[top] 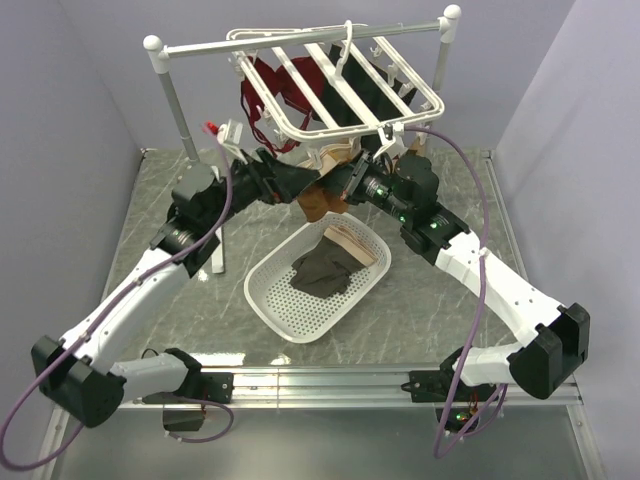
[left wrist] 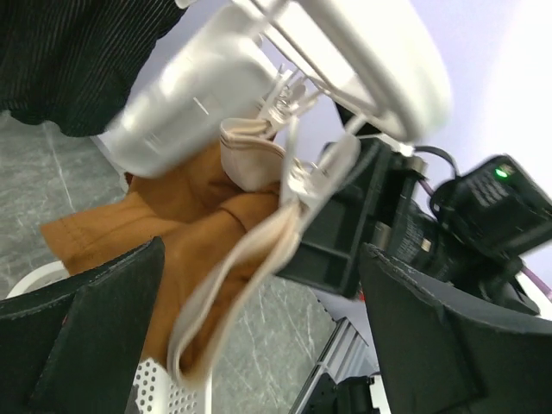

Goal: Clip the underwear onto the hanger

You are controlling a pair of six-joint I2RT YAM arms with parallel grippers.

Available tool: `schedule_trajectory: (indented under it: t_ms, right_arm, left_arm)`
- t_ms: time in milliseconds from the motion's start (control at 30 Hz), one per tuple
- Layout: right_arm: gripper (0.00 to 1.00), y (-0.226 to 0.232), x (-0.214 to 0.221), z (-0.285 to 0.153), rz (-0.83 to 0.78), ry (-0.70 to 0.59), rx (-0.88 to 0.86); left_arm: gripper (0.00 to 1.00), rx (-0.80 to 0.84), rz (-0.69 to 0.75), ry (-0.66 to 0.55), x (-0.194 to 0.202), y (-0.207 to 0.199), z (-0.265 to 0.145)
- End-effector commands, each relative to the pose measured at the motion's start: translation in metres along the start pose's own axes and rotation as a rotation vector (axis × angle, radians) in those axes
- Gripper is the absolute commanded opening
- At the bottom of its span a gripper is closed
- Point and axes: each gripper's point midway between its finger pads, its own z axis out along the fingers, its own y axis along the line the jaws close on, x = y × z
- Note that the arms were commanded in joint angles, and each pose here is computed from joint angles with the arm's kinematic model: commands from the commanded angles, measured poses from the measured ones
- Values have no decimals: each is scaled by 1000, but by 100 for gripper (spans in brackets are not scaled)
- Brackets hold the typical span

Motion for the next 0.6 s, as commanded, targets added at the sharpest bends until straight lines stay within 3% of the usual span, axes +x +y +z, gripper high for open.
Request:
schedule_trajectory:
  t_ms: [0,33,267,467,567]
  right_arm:
    - [0,24,-17,-13,-66,-65,-96]
    - [0,24,-17,-15,-77,-68,-102]
    - [40,5,-8,-37,-192,-83,-52]
    - [56,-12,13,-67,-309,-58,-36]
    - [66,-20,20,-83,-362,-55,-19]
  left_arm:
    - [99,57,80,-49,-12,-21,-26]
    - [99,26,82,-47,-8,-10,-30]
    - [99,-40,74,-10,3,12,-72]
    - [99,-185,76,137,33,48,-98]
    - [99,-250,125,192,30,59,-98]
